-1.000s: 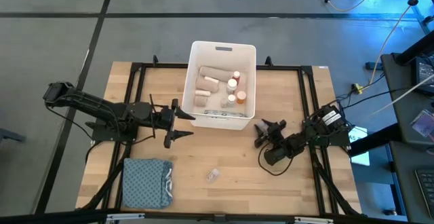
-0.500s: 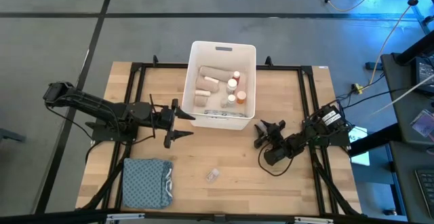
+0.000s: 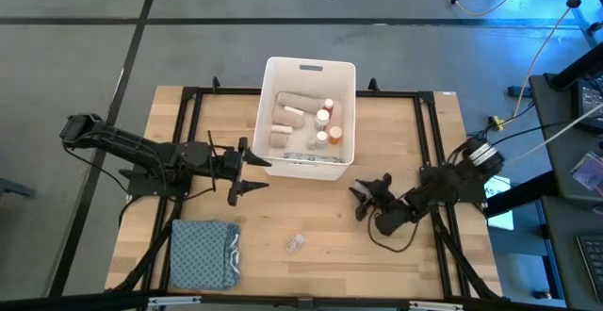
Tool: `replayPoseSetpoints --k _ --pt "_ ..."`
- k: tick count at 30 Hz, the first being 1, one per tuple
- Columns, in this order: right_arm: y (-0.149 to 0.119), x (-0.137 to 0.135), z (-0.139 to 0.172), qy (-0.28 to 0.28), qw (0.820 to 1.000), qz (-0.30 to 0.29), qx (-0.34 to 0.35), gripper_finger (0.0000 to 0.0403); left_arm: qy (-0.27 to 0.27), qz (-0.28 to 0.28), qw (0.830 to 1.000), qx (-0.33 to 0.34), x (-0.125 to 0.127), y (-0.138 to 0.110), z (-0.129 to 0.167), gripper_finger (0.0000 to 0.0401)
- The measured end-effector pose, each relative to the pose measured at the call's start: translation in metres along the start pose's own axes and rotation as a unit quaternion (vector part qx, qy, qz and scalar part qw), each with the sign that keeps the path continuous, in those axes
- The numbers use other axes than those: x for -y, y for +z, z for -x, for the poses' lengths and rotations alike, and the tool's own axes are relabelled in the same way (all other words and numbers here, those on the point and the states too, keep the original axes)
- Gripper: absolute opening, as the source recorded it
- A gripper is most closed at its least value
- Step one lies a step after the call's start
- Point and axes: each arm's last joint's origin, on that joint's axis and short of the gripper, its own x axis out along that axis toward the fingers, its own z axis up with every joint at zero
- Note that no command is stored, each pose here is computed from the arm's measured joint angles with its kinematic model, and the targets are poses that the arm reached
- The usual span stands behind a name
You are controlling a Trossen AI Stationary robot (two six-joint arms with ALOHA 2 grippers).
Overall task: Pick & place medical supplies in basket/bin
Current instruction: Put the right transparent pill bottle into the white bin
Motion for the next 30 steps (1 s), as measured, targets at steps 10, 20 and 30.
replayPoseSetpoints --k 10,20,30 --pt "0.052 -0.03 0.041 0.283 0.932 -0.155 -0.165 0.0137 -0.001 0.031 1.0 0.004 0.0 0.001 0.0 0.0265" --pt "0.127 -0.048 0.064 0.453 0.841 -0.287 -0.062 0.0148 -0.02 -0.084 0.996 0.022 0.009 0.012 -0.008 0.0265" --pt "0.201 -0.096 0.063 0.399 0.903 -0.144 -0.064 0.0148 0.001 -0.136 0.99 -0.027 0.032 0.046 -0.068 0.0265"
